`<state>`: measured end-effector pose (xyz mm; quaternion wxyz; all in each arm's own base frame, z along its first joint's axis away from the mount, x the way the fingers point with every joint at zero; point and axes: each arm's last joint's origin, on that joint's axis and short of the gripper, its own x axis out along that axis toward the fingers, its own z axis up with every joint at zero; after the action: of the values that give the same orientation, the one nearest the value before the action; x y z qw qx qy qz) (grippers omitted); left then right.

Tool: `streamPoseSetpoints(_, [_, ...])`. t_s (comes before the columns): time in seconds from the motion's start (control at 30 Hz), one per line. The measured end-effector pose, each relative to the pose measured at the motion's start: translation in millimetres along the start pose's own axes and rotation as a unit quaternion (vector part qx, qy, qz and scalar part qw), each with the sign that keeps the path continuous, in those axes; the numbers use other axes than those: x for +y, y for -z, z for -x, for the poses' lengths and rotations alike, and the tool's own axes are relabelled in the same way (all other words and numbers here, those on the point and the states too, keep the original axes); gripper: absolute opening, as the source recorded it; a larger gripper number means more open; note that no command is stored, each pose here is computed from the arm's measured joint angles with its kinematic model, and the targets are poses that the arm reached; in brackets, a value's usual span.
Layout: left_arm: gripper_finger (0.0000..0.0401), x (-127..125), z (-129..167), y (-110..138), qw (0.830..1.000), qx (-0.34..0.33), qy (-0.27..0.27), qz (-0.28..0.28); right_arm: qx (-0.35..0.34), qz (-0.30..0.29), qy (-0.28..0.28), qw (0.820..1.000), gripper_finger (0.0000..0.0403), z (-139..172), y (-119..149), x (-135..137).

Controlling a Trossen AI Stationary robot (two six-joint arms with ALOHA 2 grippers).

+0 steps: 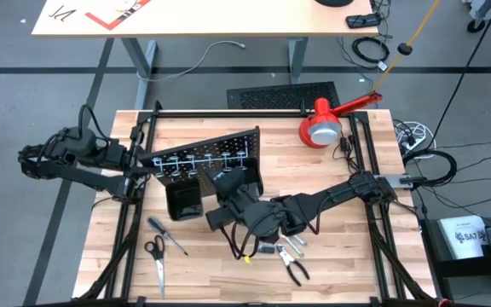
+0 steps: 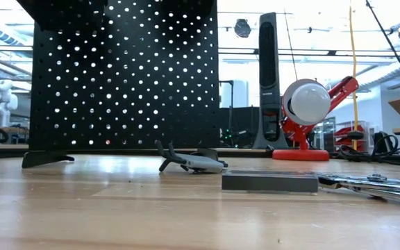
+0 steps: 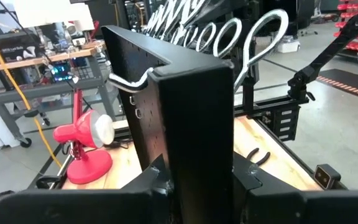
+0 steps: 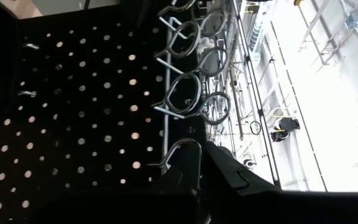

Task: Hang tools onto peg board
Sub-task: Assemble the tool holder on the pegboard

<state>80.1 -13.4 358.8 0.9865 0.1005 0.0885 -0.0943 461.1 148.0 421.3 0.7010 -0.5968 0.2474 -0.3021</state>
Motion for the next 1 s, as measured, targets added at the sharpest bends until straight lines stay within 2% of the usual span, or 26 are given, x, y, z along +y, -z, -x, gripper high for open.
streamPoseSetpoints(0.63, [0.0071, -1, 0, 0, 1.0, -0.004, 0.011, -0.004, -0.001, 0.003, 0.02, 1.0, 0.0001, -9, 11, -20])
streamPoseSetpoints(1.0, [0.0071, -1, 0, 0, 1.0, -0.003, 0.014, -0.004, -0.003, 0.005, 0.029, 1.0, 0.0001, -14, 12, -23])
